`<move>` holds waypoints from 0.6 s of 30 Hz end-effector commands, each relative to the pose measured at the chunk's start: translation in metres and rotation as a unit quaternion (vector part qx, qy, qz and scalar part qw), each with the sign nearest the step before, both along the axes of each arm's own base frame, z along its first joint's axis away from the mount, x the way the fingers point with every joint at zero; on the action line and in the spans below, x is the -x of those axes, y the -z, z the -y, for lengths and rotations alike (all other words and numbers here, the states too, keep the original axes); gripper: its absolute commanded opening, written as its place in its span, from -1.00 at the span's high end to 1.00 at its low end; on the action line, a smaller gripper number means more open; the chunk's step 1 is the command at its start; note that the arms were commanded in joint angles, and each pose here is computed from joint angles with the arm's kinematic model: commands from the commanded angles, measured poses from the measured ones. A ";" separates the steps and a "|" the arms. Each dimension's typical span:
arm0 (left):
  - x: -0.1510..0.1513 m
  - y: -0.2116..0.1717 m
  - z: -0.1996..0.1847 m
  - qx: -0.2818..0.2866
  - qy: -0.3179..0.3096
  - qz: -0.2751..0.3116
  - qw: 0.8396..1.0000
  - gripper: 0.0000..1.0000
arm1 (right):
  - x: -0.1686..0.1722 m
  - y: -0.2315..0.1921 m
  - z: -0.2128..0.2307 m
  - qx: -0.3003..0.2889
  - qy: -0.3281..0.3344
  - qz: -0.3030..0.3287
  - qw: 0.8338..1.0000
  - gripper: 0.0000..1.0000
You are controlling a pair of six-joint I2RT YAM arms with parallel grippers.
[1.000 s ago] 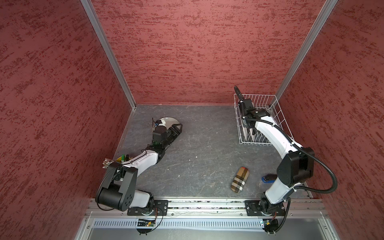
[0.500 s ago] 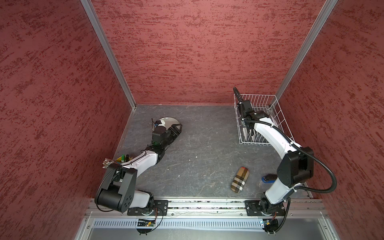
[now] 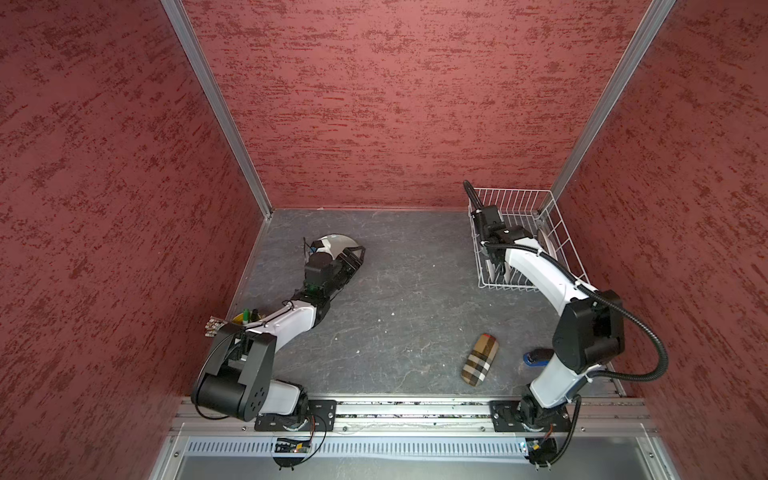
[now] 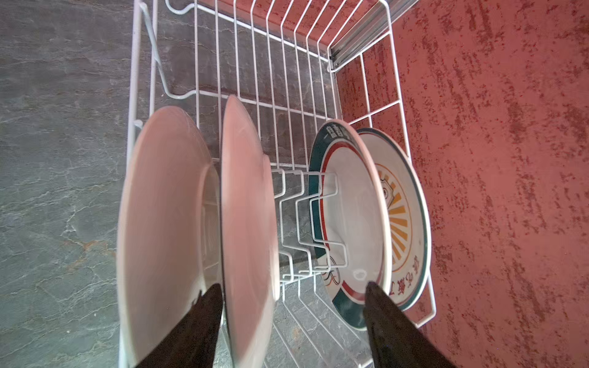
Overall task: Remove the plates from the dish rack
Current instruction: 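Close the right gripper on the printed orange-sunburst plate in the rack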
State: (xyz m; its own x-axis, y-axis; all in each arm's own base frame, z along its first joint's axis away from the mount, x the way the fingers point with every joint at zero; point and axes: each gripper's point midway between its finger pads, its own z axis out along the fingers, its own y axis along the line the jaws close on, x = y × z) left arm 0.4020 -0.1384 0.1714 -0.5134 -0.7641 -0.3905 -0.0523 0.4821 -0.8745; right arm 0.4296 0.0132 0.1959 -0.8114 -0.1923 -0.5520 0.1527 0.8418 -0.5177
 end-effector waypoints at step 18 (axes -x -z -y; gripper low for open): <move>-0.001 0.005 0.007 0.009 0.008 -0.001 1.000 -0.52 | -0.006 0.031 0.004 0.034 0.008 -0.016 0.999 -0.02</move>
State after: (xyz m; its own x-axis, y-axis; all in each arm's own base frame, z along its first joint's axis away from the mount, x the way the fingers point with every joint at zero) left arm 0.4025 -0.1422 0.1680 -0.5209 -0.7659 -0.3768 -0.0575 0.4720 -0.8797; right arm 0.4325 0.0108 0.1607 -0.8444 -0.2084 -0.4936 0.1266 0.8175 -0.5618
